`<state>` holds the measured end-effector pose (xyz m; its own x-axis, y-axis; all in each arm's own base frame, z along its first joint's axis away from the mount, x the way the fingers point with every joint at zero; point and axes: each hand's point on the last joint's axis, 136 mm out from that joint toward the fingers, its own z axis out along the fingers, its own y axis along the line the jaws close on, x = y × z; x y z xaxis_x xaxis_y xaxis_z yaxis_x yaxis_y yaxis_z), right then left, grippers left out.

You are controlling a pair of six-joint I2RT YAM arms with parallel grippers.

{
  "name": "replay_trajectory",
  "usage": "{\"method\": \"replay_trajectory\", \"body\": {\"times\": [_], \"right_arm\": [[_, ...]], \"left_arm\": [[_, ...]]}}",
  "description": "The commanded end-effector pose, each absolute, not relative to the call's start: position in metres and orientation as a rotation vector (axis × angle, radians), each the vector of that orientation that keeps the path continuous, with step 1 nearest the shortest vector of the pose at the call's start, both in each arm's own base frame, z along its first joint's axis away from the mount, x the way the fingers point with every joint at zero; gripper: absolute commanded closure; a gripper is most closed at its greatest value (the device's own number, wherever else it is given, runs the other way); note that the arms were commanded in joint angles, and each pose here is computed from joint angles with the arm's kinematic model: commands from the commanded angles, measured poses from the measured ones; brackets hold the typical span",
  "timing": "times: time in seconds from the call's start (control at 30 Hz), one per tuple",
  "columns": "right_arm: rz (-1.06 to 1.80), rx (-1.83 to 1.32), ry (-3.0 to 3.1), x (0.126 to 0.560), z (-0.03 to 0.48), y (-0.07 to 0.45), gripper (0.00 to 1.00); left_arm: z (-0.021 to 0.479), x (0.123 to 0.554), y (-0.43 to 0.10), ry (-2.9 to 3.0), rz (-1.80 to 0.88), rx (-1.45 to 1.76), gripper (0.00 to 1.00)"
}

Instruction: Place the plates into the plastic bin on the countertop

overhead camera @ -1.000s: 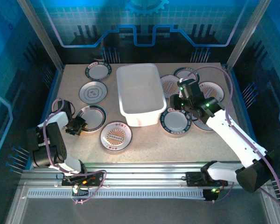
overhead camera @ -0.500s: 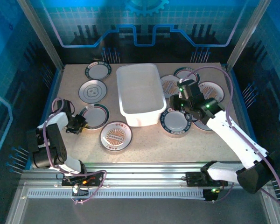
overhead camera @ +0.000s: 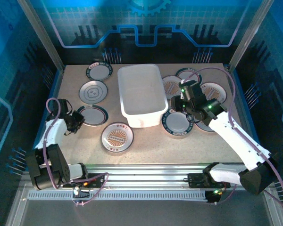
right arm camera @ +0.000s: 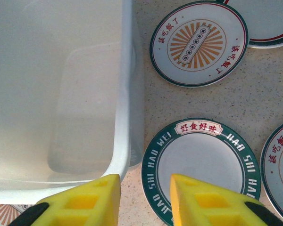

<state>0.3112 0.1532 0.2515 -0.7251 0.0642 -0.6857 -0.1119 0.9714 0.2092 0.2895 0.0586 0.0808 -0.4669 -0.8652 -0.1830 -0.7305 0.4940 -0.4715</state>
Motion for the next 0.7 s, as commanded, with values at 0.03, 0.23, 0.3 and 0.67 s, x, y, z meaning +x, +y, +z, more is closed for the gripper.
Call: {"method": "replay_trajectory", "body": {"times": [0.03, 0.23, 0.3, 0.67], "right_arm": [[0.384, -0.059, 2.339, 0.308, 0.271, 0.166, 0.66], [0.471, -0.102, 2.345, 0.308, 0.279, 0.181, 0.63], [0.528, -0.131, 2.351, 0.307, 0.279, 0.191, 0.62], [0.696, -0.215, 2.352, 0.305, 0.297, 0.226, 0.6]], "left_arm": [[0.096, 0.282, 0.055, 2.328, -0.478, -1.313, 1.0], [0.139, 0.283, 0.05, 2.24, -0.52, -1.191, 1.0], [0.155, 0.284, 0.047, 2.216, -0.534, -1.128, 1.0], [0.246, 0.289, 0.03, 2.056, -0.642, -0.875, 1.0]]}}
